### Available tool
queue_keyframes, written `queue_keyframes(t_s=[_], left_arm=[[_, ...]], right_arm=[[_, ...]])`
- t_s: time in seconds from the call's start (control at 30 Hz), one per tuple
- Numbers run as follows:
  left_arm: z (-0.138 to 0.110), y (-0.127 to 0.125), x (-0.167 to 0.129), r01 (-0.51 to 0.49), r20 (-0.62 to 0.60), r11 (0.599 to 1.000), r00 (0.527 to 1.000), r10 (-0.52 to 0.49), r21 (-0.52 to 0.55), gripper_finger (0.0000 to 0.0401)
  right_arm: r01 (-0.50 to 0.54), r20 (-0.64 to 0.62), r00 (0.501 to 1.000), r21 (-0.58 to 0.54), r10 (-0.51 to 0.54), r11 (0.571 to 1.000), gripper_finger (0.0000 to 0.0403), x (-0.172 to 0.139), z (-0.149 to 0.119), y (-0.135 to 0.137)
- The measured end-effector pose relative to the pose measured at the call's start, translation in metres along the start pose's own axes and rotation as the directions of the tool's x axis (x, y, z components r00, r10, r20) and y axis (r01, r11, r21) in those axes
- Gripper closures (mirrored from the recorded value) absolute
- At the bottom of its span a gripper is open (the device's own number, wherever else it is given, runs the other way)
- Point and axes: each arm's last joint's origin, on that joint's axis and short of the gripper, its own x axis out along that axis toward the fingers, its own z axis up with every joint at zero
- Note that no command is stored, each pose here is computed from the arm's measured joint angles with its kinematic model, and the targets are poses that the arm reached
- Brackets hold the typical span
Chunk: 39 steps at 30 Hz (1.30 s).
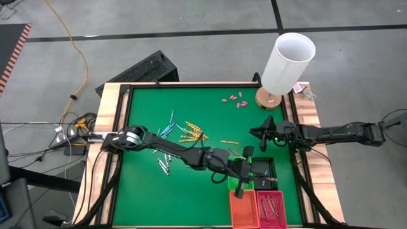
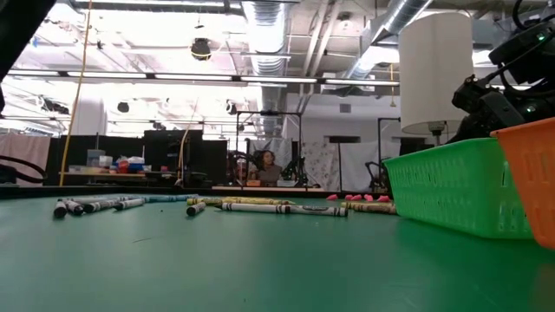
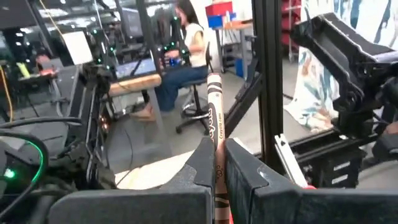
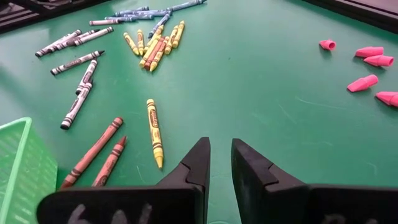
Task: Sort crayons
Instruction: Put the brown crayon into the red bin
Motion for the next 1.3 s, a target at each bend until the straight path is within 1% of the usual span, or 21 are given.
queue_keyframes(t_s=[0.03, 0.1, 0.17, 0.27, 0.37, 0.5, 0.57, 0.67, 0.73, 0.87, 1.0, 1.3], left_arm=[[0.0, 0.0, 0.001, 0.007, -0.02, 1.0, 1.0, -0.007, 0.0, 0.0401], [-0.012, -0.001, 0.006, 0.02, -0.024, 1.0, 0.999, -0.02, -0.001, 0.0401], [-0.027, -0.004, 0.01, 0.035, -0.066, 0.999, 0.997, -0.036, -0.016, 0.0401], [-0.049, -0.008, 0.022, 0.045, -0.064, 0.999, 0.997, -0.047, -0.026, 0.0401], [-0.061, -0.011, 0.034, 0.092, -0.031, 0.995, 0.995, -0.093, -0.03, 0.0401], [-0.086, -0.018, 0.047, 0.165, -0.053, 0.986, 0.985, -0.167, -0.034, 0.0401], [-0.094, -0.02, 0.051, 0.203, -0.065, 0.979, 0.977, -0.204, -0.015, 0.0401], [-0.097, -0.023, 0.055, 0.281, -0.056, 0.959, 0.959, -0.279, 0.04, 0.0401], [-0.102, -0.025, 0.057, 0.322, -0.056, 0.945, 0.946, -0.319, 0.052, 0.0401], [-0.112, -0.027, 0.059, 0.339, -0.065, 0.938, 0.94, -0.335, 0.069, 0.0401], [-0.106, -0.027, 0.059, 0.344, -0.032, 0.932, 0.939, -0.342, 0.116, 0.0401], [-0.106, -0.027, 0.059, 0.345, -0.036, 0.933, 0.939, -0.343, 0.103, 0.0387]], right_arm=[[0.0, 0.0, 1.0, 0.0, 0.0, 1.0, 0.0335, 0.0, 0.0, 0.0], [0.0, -0.005, 1.0, -0.001, 0.0, 1.0, 0.0335, 0.0, 0.0, 0.0], [-0.002, -0.005, 1.0, -0.001, 0.002, 1.0, 0.0335, 0.0, 0.0, 0.0], [-0.003, -0.007, 1.0, -0.001, 0.003, 1.0, 0.0335, 0.0, -0.001, 0.0], [-0.003, -0.007, 1.0, -0.002, 0.003, 1.0, 0.0335, 0.0, 0.0, 0.0], [-0.003, -0.008, 1.0, -0.002, 0.003, 1.0, 0.0335, 0.0, -0.001, 0.0], [-0.003, -0.008, 1.0, -0.002, 0.003, 1.0, 0.0335, 0.0, -0.001, 0.0], [-0.003, -0.008, 1.0, -0.003, 0.003, 1.0, 0.0335, 0.0, -0.001, 0.0], [-0.003, -0.009, 1.0, -0.003, 0.003, 1.0, 0.0335, 0.0, -0.001, 0.0], [-0.003, -0.008, 1.0, -0.003, 0.003, 1.0, 0.0335, 0.0, -0.001, 0.0], [-0.003, -0.008, 1.0, -0.003, 0.003, 1.0, 0.0335, 0.0, -0.001, 0.0], [-0.003, -0.008, 1.0, -0.003, 0.003, 1.0, 0.0335, 0.0, -0.001, 0.0]])
